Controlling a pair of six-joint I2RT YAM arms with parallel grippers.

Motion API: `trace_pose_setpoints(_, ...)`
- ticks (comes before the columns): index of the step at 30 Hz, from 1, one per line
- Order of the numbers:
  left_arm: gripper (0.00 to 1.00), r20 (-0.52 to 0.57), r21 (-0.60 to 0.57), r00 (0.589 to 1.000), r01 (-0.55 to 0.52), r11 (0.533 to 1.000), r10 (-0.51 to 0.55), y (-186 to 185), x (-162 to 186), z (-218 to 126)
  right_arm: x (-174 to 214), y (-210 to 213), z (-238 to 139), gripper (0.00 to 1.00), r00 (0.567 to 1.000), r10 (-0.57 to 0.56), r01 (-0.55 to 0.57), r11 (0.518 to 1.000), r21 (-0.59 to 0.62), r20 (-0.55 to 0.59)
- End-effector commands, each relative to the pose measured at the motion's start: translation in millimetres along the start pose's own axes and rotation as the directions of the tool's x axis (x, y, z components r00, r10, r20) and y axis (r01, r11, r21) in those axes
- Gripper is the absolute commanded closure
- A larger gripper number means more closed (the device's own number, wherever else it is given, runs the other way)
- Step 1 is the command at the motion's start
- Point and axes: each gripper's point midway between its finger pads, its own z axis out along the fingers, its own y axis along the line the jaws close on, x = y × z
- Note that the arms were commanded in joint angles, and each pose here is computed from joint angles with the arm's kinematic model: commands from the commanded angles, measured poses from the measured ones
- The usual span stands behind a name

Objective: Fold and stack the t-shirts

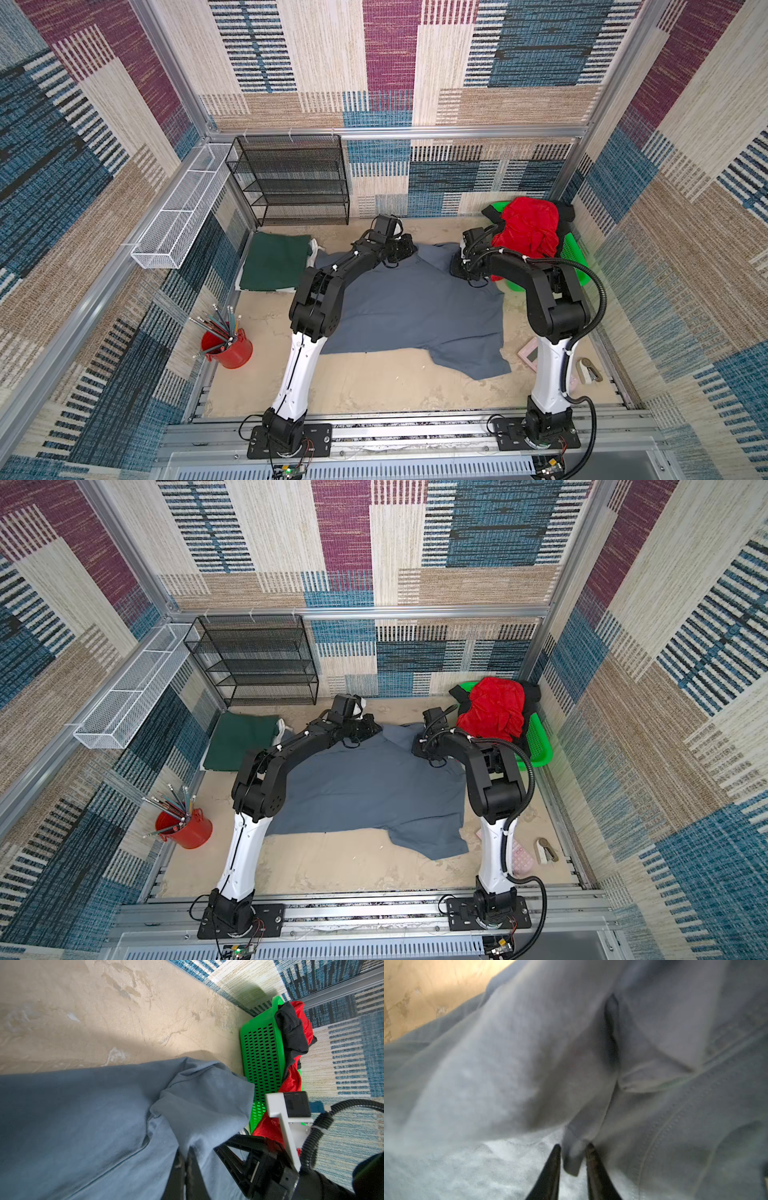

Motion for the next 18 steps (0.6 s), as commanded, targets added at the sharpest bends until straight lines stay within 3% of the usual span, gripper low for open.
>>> trace_pose_setpoints(1,1.00,0.010,0.034,1.000,0.000,0.999,0.000,-7,-3,-1,-5,-1,-1,0.81,1.000,0.010,-0.010,1.000,0.014,0.015)
trace_pose_setpoints(8,1.00,0.006,0.042,1.000,0.006,0.999,-0.006,-8,-2,0,-18,1,-3,0.86,0.999,-0.002,0.001,1.000,0.030,0.040)
trace_pose_setpoints(14,1.00,0.002,0.044,1.000,0.005,0.999,-0.005,-8,-1,-1,-24,1,-3,1.00,0.999,-0.010,0.008,0.999,0.044,0.052)
trace_pose_setpoints(18,1.00,0.000,0.053,1.000,0.005,0.999,-0.005,-10,-1,-1,-28,1,-6,1.00,0.998,-0.016,0.013,0.998,0.055,0.058)
